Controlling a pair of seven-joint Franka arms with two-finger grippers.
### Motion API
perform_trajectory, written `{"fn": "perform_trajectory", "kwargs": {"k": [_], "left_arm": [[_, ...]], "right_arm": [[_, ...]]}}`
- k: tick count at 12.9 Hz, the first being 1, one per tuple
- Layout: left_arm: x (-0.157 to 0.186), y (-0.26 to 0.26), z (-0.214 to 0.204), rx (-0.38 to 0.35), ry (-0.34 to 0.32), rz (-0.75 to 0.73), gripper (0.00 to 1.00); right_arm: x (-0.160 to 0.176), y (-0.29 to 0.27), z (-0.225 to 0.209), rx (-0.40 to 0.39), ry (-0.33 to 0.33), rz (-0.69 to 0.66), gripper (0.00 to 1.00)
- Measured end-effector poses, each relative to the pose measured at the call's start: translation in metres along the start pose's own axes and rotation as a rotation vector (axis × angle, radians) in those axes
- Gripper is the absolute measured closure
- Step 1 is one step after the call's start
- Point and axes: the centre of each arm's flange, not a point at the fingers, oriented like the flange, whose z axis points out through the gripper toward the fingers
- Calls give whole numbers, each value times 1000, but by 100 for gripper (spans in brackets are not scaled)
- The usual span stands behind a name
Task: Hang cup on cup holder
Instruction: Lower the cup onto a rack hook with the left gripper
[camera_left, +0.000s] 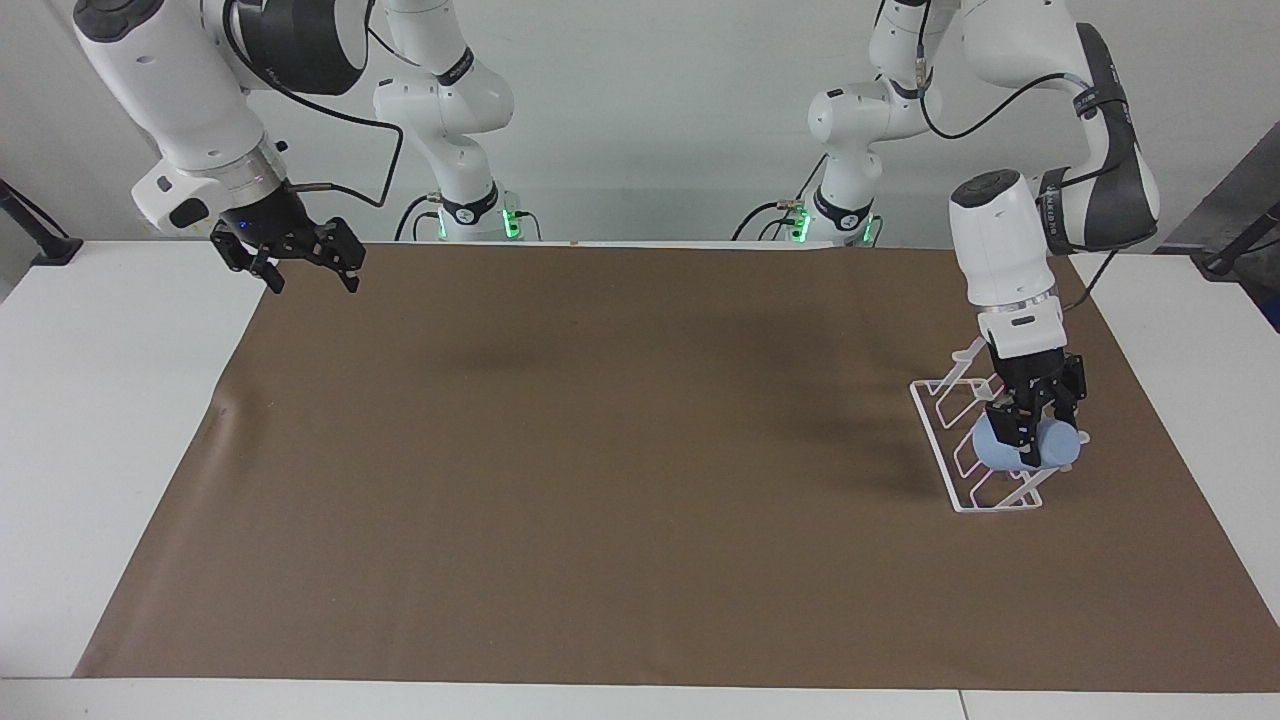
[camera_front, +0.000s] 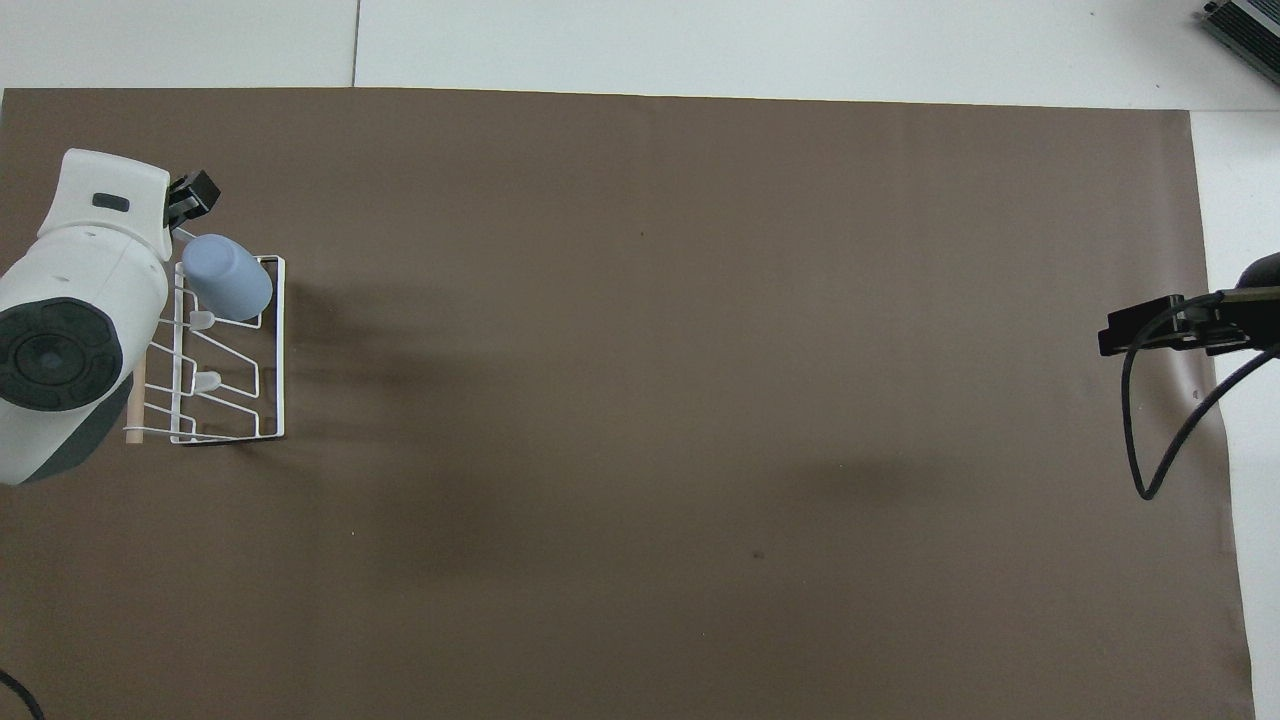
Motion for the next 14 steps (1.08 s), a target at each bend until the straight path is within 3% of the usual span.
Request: {"fn": "perform_trajectory", "kwargs": {"k": [6,14], "left_arm": [[0,5,-4,-9,4,6,0],[1,29,-20,-48,-126,-178,0]], "right_arm": [[-2,0,0,1,0,-1,0],[-2,0,0,1,-1,0,0]]}}
